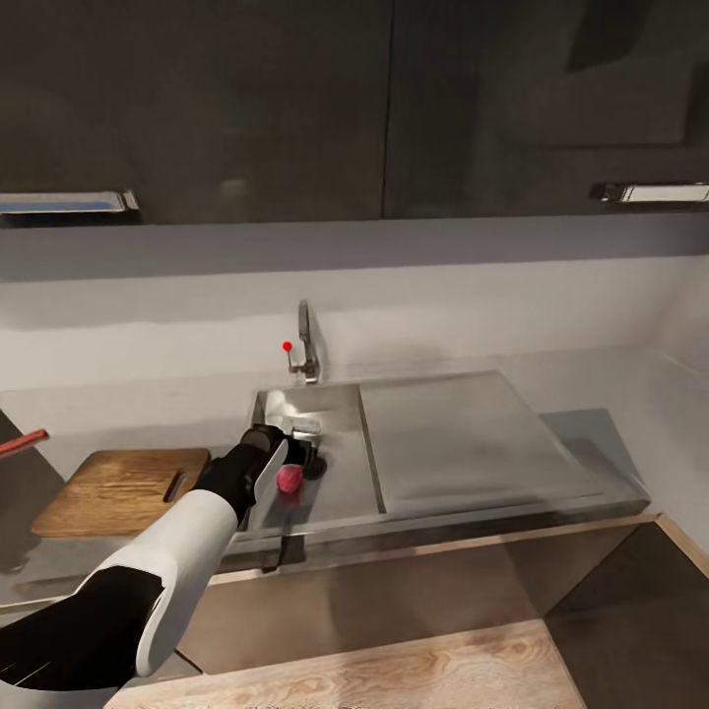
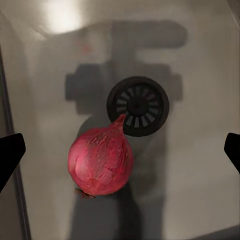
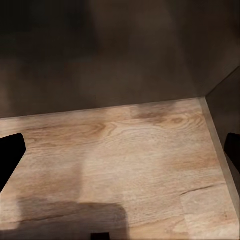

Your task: In the kitchen, take the Vidalia onion out of the sink, dice it on the chopping board with the paring knife, put the diced onion into the bowl on the countertop, then place both the paring knife and the chopping board into the sink.

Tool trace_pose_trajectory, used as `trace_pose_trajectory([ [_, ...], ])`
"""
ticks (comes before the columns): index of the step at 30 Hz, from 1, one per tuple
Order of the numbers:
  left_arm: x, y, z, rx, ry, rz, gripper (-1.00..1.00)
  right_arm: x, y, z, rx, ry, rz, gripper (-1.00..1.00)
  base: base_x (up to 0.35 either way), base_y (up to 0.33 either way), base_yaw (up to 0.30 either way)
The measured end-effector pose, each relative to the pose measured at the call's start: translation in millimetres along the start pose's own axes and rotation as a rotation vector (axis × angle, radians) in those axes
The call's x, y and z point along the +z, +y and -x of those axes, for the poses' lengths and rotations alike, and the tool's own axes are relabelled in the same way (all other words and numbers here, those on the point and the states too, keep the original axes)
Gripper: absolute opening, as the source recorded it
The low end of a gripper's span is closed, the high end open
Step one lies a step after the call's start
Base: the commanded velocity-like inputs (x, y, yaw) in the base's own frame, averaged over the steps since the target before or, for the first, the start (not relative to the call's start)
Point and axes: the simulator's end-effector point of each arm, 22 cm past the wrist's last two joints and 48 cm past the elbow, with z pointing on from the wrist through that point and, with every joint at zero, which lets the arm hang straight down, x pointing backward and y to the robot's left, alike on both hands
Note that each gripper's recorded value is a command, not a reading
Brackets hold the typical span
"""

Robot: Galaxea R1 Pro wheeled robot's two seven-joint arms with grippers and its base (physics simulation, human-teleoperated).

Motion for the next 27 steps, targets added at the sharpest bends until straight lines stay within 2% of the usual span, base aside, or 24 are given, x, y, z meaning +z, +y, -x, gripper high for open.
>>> trace_pose_trajectory([
  [12, 10.7, 1, -12, -0.001, 0.025, 0.001, 1.0, -1.3, 0, -8, -0.002, 0.02, 0.001, 1.0, 0.005, 0.002, 0.0],
  [18, 16.2, 2, -19, -0.002, 0.04, 0.001, 1.0, -2.2, 0, -12, -0.003, 0.029, 0.001, 1.0, 0.167, 0.041, 0.0],
  [27, 24.6, 2, -16, -0.007, 0.0, 0.0, 1.0, -2.7, 1, -18, -0.004, 0.043, 0.002, 1.0, 0.023, 0.004, 0.0],
])
